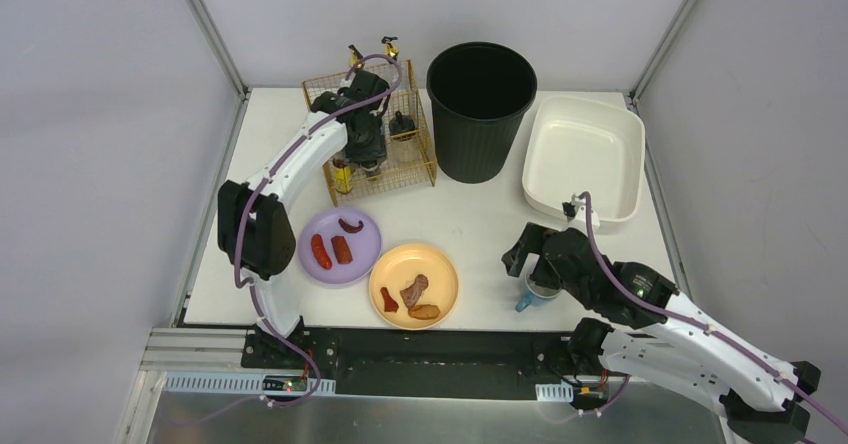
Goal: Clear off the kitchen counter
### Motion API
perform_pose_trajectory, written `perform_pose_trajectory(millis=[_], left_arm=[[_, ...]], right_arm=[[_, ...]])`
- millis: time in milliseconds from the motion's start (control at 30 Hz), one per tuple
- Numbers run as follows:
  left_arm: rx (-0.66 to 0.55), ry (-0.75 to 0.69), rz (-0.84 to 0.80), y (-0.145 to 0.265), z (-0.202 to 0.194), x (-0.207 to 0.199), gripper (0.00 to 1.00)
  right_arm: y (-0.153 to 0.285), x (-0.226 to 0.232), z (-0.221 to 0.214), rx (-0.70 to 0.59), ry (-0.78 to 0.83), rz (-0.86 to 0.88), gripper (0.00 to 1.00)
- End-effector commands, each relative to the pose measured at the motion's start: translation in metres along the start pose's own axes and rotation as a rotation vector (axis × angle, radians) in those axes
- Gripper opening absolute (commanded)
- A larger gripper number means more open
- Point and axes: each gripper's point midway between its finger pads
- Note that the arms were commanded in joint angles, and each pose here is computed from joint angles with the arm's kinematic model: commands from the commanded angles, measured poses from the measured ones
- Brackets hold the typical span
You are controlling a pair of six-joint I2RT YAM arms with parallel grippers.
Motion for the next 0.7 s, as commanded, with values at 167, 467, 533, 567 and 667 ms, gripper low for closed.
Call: perform_pose_trajectory(millis=[167,467,533,567,667], left_arm=[[0.033,-0.007,0.059,-0.018,-0.008,0.009,0.11],[0.052,-0.005,0.086,-0.030,-0.013,0.012,0.41],[0.054,-0.004,0.088,-0.031,-0.013,0.012,0.47],[0.054,-0.003,0.087,-0.031,-0.013,0.012,0.50],[0.050,-0.006,0.082,-0.029,-0.012,0.011,0.58]], right_arm=[[0.000,0.005,0.004,-0.021,-0.016,0.027,0.99],[0.004,0.001,0.003,-0.028,-0.024,0.029,0.99],[0.004,0.001,0.004,-0.030,-0.025,0.028,0.99],[0.004,0.001,0.004,-0.031,-0.026,0.029,0.99],[0.004,0.001,0.004,-0.029,-0.025,0.027,0.99]])
Point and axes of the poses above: each gripper's point midway between its finger pads, its own y axis back along the fingers, its own x axis along the line the jaws close on, z = x × y, and after that the axes turned 9 degrees about y, right-handed
